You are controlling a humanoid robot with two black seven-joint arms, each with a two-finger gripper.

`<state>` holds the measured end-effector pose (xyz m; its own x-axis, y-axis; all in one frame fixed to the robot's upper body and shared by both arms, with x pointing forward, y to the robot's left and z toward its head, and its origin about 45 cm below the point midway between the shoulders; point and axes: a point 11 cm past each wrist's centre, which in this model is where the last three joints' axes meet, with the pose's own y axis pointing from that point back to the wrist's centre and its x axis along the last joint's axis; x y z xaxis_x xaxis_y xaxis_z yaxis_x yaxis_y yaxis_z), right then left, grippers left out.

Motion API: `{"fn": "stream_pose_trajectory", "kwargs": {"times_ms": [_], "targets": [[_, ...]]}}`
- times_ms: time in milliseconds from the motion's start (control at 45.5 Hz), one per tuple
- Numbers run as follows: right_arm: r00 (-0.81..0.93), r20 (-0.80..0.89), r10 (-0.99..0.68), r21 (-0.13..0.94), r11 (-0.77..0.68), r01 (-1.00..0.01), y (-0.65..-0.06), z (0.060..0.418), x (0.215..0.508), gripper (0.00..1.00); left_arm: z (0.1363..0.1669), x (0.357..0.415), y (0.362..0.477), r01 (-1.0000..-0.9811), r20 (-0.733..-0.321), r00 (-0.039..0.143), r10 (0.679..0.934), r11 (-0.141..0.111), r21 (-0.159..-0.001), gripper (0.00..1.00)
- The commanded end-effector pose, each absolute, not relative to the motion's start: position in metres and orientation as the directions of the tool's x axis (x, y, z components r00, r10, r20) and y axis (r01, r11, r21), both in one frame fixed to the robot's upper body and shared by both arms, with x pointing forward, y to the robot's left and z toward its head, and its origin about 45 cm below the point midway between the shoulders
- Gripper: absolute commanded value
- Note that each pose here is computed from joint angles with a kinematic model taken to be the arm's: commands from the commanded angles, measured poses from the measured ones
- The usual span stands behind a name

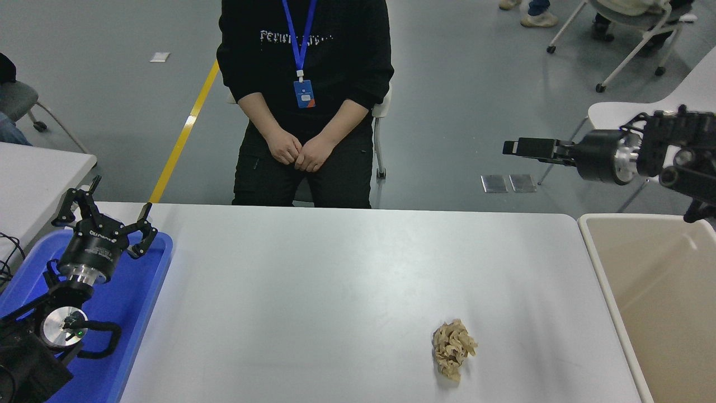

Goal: Clean the table surface

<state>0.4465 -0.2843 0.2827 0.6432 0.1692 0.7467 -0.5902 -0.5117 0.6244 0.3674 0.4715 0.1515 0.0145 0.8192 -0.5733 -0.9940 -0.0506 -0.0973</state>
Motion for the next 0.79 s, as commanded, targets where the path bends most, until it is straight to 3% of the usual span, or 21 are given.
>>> {"fn": "stream_pose_trajectory", "kwargs": {"times_ms": [0,330,505,769], "targets": [[0.64,0.58,0.505,0.807,-0.463,-0.366,-0.248,0.242,0.416,0.99,0.1516,0.3674,0.472,-0.9939,-0.573,0.015,0.82,-0.05,-0.098,1.0],[0.58,0.44,0.685,0.889,-0.422,-0.176,-0.205,0.21,0.382,0.99,0.1515,0.3674,0.471,-0.9941,-0.573,0.015,0.82,-0.049,-0.096,1.0],[0.567,0.381,0.73,0.905,-0.421,-0.066,-0.176,0.168,0.357,0.99,0.1517,0.3674,0.472,-0.9939,-0.574,0.014,0.819,-0.051,-0.098,1.0],[0.583,0.358,0.729,0.911,-0.409,-0.049,-0.174,0.137,0.352,0.99,0.1515,0.3673,0.472,-0.994,-0.573,0.014,0.819,-0.05,-0.097,1.0]]}}
